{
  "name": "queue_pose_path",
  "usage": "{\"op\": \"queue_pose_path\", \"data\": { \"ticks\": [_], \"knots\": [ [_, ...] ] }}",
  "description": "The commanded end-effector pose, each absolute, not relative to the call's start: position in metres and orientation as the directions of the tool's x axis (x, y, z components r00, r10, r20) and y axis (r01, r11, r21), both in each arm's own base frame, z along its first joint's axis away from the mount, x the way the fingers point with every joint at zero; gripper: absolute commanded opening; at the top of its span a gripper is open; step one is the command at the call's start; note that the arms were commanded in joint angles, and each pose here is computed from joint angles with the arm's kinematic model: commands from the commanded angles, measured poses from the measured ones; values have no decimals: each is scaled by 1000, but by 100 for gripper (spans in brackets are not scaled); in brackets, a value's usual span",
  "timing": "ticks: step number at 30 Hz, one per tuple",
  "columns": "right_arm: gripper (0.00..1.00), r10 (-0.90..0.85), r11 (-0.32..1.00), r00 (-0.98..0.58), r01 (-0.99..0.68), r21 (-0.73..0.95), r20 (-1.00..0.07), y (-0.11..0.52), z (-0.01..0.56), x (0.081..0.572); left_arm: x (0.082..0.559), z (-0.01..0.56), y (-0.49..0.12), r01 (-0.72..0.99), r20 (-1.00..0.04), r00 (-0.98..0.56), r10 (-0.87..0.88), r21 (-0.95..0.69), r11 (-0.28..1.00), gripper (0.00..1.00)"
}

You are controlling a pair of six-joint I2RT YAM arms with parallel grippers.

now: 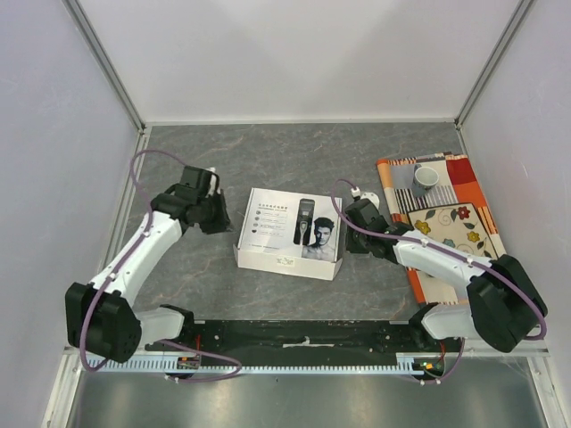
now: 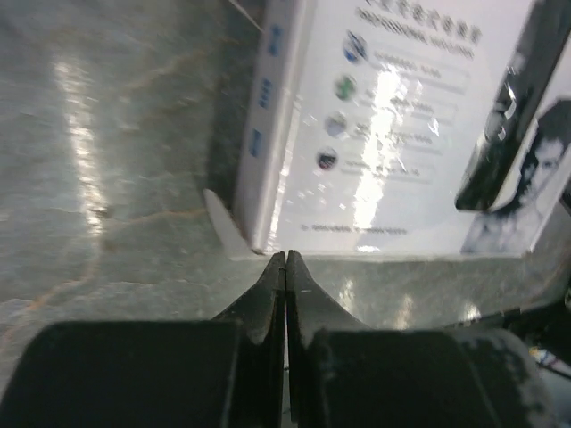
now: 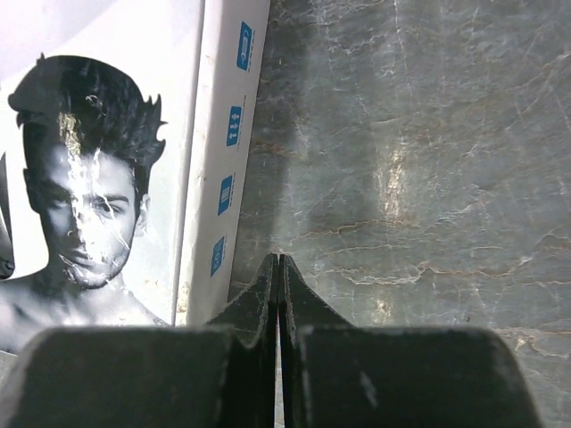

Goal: Sort the hair-cutting tools

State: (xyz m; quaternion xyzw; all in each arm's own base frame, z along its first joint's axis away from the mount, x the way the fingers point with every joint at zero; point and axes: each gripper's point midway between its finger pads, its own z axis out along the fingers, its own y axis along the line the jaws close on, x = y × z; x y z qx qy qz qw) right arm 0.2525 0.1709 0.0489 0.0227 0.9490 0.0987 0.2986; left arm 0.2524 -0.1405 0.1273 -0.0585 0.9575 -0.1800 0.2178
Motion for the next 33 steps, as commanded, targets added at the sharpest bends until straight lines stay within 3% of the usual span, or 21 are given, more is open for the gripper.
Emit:
{"op": "queue_pose_path", "data": {
  "ticks": [1,10,14,22,33],
  "knots": [
    [0,62,986,-797,-43,159,-601,168,69,264,269,132,-90,-88,-436,-877,-203,-270,959,2],
    [0,18,993,-798,-56,103,-602,159,70,266,296,82,-99,-144,-314,-919,-240,-300,943,2],
    [0,20,992,-794,-62,114,-608,161,64,284,320,79,-111,-116,-326,-916,-235,-346,931,2],
    [0,79,956,-798,-109,271,-597,177,48,322,357,62,-132,-63,-315,-926,-209,-417,907,2],
    [0,102,883,-802,-200,425,-589,223,46,353,357,47,-160,-30,-263,-945,-194,-521,853,2]
  ]
}}
